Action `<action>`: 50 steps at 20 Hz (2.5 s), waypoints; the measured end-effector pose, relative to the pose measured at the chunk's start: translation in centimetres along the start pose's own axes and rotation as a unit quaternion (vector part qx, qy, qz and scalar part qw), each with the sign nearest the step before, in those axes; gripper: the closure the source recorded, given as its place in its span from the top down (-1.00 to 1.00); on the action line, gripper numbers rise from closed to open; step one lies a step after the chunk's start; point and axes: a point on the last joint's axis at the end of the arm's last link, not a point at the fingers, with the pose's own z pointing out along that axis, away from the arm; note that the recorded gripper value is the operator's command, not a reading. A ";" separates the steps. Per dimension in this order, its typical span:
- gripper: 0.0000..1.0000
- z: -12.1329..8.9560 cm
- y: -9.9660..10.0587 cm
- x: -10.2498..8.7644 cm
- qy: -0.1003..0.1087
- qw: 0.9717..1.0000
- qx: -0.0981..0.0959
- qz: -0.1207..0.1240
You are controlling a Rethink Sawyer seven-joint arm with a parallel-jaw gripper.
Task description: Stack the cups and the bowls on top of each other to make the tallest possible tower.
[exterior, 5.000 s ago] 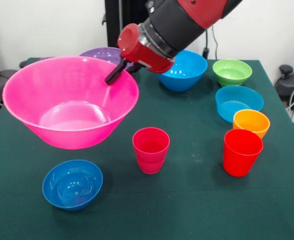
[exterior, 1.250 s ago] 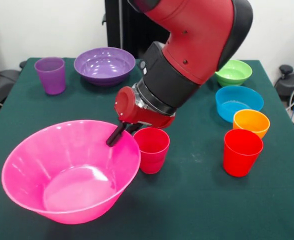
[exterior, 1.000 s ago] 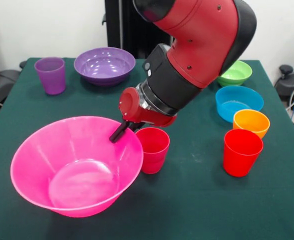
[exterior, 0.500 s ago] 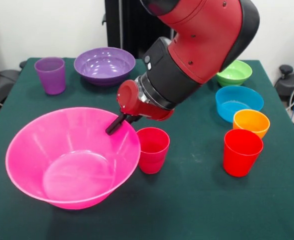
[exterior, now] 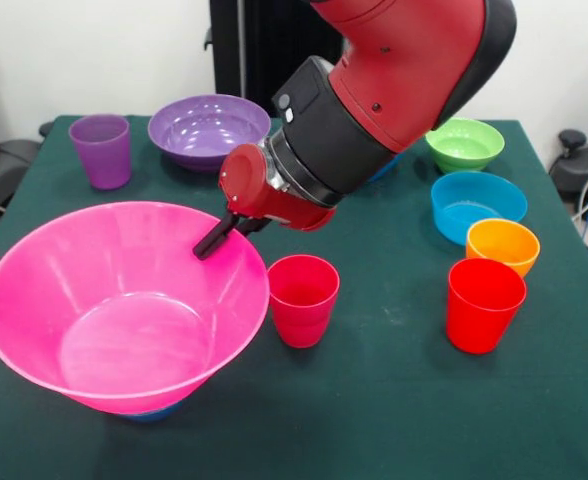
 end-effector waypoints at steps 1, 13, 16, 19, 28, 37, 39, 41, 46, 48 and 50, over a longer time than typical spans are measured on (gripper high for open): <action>-1.00 -0.1 -0.2 0.0 -0.001 1.000 0.002 0.000; -1.00 0.0 -0.5 0.0 0.000 1.000 0.003 0.002; -1.00 0.0 -0.5 0.0 0.001 1.000 0.003 0.002; -1.00 0.0 -0.5 0.0 0.002 1.000 0.003 0.002; -1.00 0.1 -0.6 0.1 0.003 1.000 0.002 0.002; -1.00 0.4 -0.7 0.2 0.004 1.000 0.001 0.004; -1.00 0.4 -0.7 0.2 0.005 1.000 0.001 0.004; -1.00 0.5 -0.6 0.4 0.006 1.000 0.000 0.003; -1.00 0.7 -0.3 0.7 0.010 1.000 -0.002 0.001; -1.00 0.8 -0.1 0.8 0.012 1.000 -0.003 0.000; -1.00 0.9 0.0 1.0 0.013 1.000 -0.005 -0.001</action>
